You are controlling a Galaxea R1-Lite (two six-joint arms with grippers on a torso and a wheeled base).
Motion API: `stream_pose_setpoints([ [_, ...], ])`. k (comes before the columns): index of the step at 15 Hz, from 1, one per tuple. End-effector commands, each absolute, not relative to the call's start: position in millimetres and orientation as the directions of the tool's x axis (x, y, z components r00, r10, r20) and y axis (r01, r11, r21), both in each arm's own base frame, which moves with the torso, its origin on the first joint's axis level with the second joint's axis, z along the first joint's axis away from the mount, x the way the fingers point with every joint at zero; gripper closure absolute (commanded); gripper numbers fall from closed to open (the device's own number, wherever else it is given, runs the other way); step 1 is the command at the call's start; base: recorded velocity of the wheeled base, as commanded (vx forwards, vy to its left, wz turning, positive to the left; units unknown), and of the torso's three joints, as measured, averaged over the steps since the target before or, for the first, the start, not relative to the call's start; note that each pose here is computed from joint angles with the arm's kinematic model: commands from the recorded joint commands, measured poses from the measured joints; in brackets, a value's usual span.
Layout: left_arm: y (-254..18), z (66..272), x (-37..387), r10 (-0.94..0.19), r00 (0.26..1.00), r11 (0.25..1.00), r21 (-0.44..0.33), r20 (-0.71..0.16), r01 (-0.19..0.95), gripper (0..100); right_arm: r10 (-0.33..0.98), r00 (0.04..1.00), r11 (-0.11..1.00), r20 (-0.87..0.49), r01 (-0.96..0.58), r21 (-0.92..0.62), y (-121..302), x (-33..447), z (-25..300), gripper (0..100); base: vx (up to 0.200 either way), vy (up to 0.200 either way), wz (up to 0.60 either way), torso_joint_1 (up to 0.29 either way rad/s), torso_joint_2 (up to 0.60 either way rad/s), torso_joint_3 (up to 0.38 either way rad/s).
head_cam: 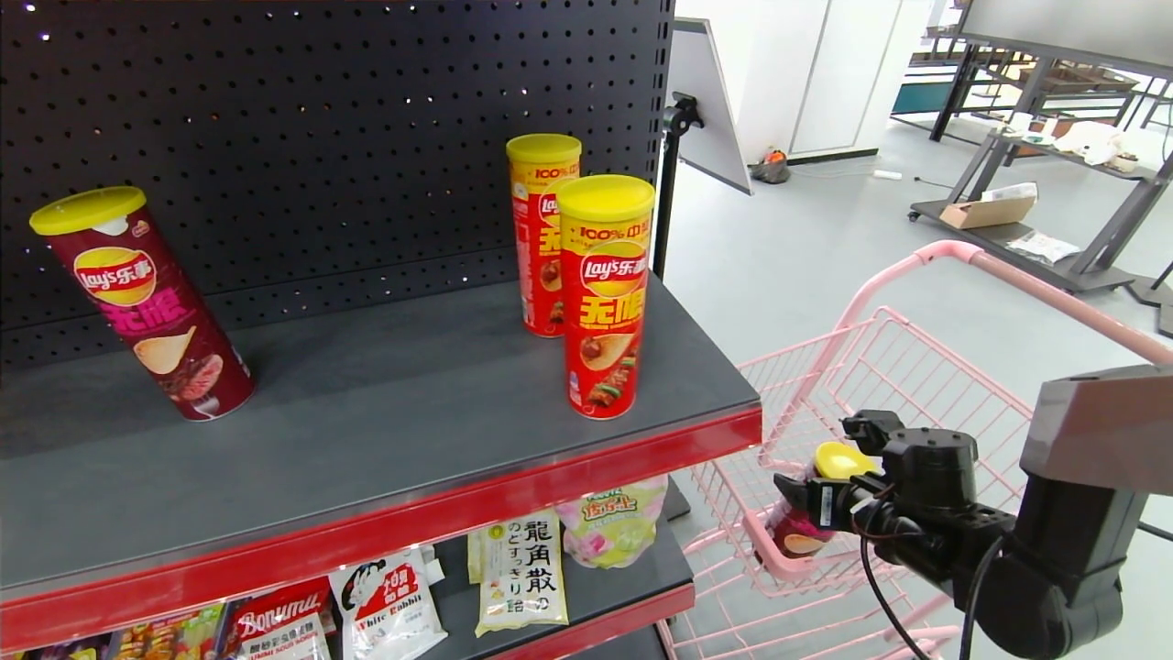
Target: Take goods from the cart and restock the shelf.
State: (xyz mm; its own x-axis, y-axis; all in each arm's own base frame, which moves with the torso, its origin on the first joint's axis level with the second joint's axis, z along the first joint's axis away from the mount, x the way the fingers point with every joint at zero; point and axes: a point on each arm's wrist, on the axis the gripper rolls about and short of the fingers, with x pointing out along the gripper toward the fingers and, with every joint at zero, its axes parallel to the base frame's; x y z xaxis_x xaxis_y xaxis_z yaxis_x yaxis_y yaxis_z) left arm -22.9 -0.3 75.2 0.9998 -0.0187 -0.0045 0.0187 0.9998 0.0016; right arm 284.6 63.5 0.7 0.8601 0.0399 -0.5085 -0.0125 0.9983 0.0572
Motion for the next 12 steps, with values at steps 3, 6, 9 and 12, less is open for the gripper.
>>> stream_pose_setpoints([
  [3, -0.3, 75.3, -22.9, -0.018, 1.0, 1.0, 0.001, -0.005, 0.018, 0, 0.026, 0.849, 0.999, -0.527, -0.004, 0.043, 64.2, 285.4, -7.6, 100, 0.0, 0.0, 0.0, 0.0, 0.0, 0.0],
  [6, -0.3, 75.3, -22.9, -0.018, 1.0, 1.0, 0.001, -0.005, 0.018, 0, 0.015, 0.849, 0.999, -0.528, 0.006, 0.037, 64.3, 284.8, -7.8, 100, 0.0, 0.0, 0.0, 0.0, 0.0, 0.0],
  [9, -0.3, 75.3, -22.9, -0.018, 1.0, 1.0, 0.001, -0.005, 0.018, 0, -0.023, 0.872, 0.999, -0.489, 0.034, 0.013, 63.1, 283.8, 5.5, 100, 0.0, 0.0, 0.0, 0.0, 0.0, 0.0],
  [12, -0.3, 75.3, -22.9, -0.018, 1.0, 1.0, 0.001, -0.005, 0.018, 0, -0.07, 0.942, 0.997, -0.329, 0.054, -0.058, 44.9, 286.4, 57.4, 100, 0.0, 0.0, 0.0, 0.0, 0.0, 0.0],
])
